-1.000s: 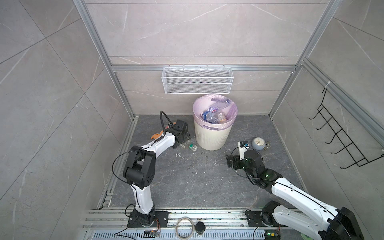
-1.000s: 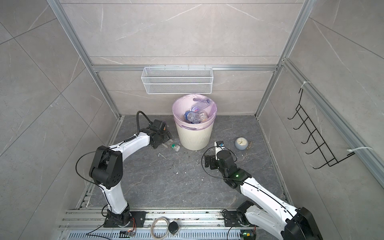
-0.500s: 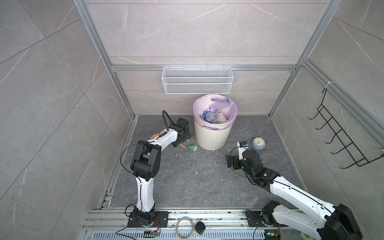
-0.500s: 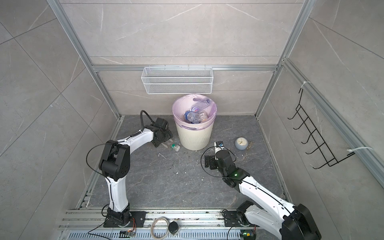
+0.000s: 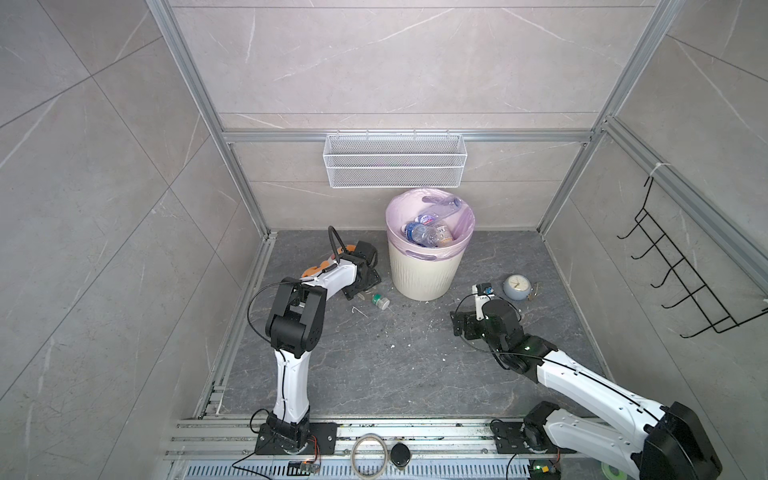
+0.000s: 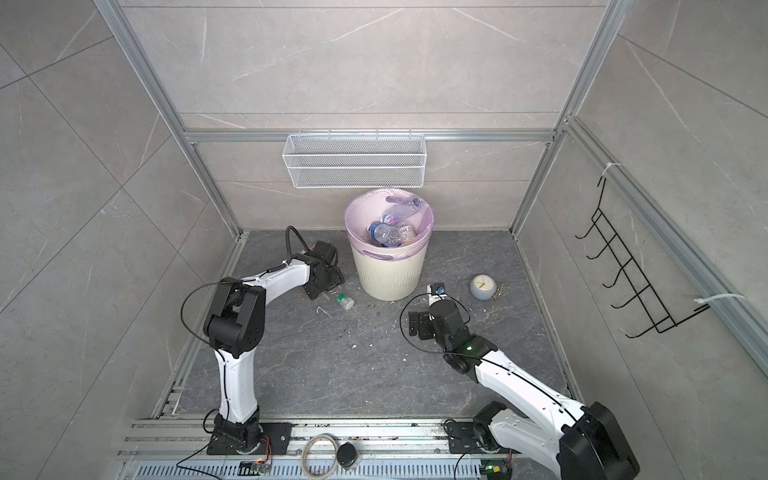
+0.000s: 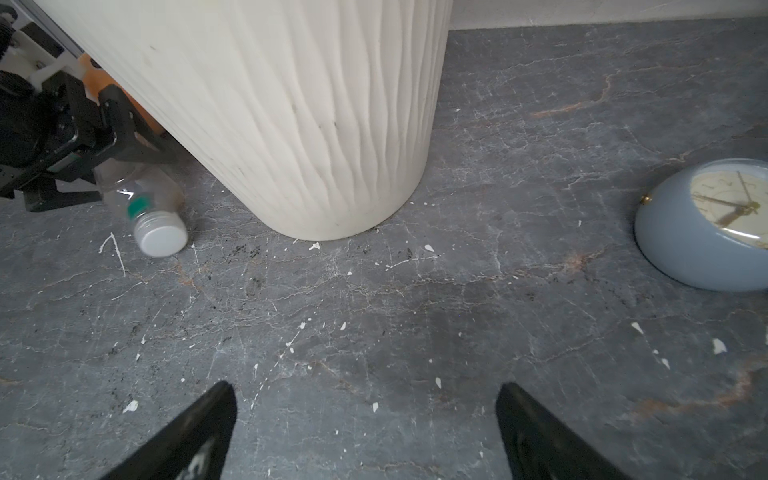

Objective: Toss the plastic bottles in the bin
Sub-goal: 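Lower the left gripper onto the clear green-cap bottle and close it, then lift the green-cap bottle with the left gripper toward the bin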

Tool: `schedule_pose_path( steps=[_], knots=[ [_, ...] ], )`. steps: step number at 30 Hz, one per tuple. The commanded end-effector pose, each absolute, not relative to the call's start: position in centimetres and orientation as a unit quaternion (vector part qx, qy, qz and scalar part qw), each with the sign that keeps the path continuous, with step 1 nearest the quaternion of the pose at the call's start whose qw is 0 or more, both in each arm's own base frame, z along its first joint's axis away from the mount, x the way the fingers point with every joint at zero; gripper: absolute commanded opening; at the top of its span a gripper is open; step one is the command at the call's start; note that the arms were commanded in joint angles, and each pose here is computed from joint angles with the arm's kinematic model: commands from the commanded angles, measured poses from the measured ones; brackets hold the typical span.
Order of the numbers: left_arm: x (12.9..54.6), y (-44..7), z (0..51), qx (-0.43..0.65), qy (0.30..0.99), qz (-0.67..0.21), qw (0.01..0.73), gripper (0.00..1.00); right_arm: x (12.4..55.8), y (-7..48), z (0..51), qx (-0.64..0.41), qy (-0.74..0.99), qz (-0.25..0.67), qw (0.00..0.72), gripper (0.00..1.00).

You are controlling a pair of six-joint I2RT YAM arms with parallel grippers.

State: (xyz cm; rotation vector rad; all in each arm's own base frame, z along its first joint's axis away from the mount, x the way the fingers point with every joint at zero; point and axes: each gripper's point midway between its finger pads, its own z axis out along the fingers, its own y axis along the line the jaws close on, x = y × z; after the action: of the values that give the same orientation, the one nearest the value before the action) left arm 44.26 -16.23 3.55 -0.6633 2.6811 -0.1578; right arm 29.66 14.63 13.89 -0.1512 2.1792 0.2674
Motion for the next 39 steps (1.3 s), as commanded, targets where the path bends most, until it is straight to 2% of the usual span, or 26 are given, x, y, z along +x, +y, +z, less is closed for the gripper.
schedule_pose_path(
  steps=[1,11,23,30,39],
  knots=[
    [42.9,-15.4,5.0,-0.226,0.954,-0.050,0.190,0.81,30.0,15.1,14.6,-0.057,0.879,0.116,0.459,1.00],
    [41.1,-14.9,5.6,-0.179,0.962,-0.026,0.206,0.82,29.9,15.2,14.5,-0.057,0.880,0.121,0.456,1.00],
    [42.5,-15.3,5.1,-0.116,0.966,-0.016,0.229,0.83,29.9,15.4,14.3,-0.059,0.882,0.123,0.451,1.00],
    [42.7,-15.6,5.4,-0.123,0.963,-0.032,0.238,0.76,30.0,15.4,14.2,-0.061,0.883,0.121,0.450,1.00],
    [42.1,-15.7,5.0,-0.110,0.967,-0.035,0.229,0.61,30.0,15.2,14.4,-0.059,0.882,0.118,0.453,1.00]
  ],
)
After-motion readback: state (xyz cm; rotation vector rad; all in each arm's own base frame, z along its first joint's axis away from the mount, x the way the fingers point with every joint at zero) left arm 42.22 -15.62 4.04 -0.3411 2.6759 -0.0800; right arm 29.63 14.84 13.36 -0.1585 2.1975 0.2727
